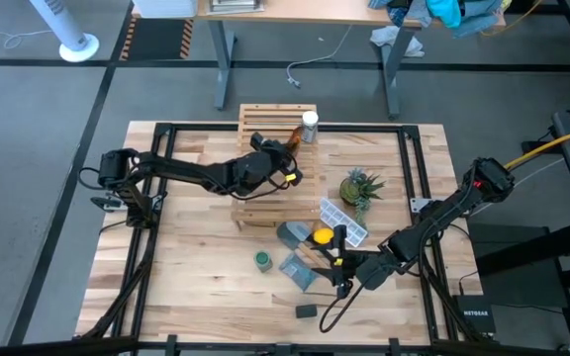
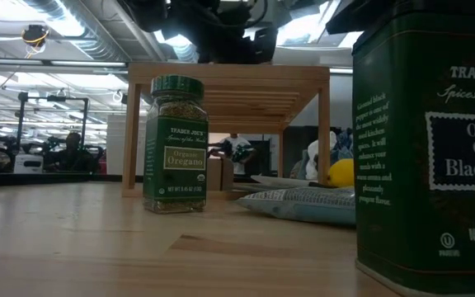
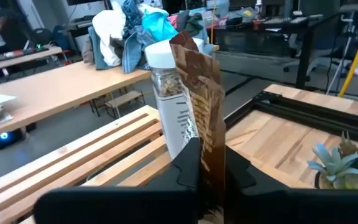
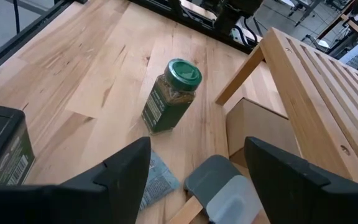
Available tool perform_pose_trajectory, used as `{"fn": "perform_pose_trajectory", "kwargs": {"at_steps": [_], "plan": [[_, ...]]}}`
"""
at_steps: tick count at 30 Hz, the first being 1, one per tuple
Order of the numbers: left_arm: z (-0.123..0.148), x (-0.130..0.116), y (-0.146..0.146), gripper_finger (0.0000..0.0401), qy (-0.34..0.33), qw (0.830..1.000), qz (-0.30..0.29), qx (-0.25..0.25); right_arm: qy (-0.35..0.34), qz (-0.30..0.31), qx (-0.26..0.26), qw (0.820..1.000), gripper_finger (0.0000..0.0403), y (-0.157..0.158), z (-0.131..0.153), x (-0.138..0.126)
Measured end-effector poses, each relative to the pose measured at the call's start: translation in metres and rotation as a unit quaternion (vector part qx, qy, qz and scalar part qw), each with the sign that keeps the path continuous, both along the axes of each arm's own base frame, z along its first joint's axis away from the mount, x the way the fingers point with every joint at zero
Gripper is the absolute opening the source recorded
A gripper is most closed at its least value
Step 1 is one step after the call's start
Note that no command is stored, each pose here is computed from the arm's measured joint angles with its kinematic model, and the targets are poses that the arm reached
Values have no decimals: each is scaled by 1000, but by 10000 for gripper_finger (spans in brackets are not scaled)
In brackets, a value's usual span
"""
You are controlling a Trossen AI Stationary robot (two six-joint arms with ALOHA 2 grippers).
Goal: Shelf spices
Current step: Remove the brown and orange seasoning bag from the shelf
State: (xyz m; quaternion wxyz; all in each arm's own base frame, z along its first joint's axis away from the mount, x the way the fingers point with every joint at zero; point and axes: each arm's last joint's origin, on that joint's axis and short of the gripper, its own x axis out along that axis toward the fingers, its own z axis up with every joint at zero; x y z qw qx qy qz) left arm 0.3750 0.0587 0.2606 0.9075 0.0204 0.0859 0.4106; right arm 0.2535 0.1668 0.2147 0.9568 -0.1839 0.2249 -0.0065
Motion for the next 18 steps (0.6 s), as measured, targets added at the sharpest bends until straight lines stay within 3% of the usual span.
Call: {"fn": "perform_pose_trajectory", "kwargs": {"at_steps": [10,18], "plan": [[11,-3,-23,4,29,998,-32,37,39,-29,20,999,264,-4,-9,-5],[56,-32,-53,2,5,997,-51,61,40,-31,23,998,264,-4,-9,-5]]}}
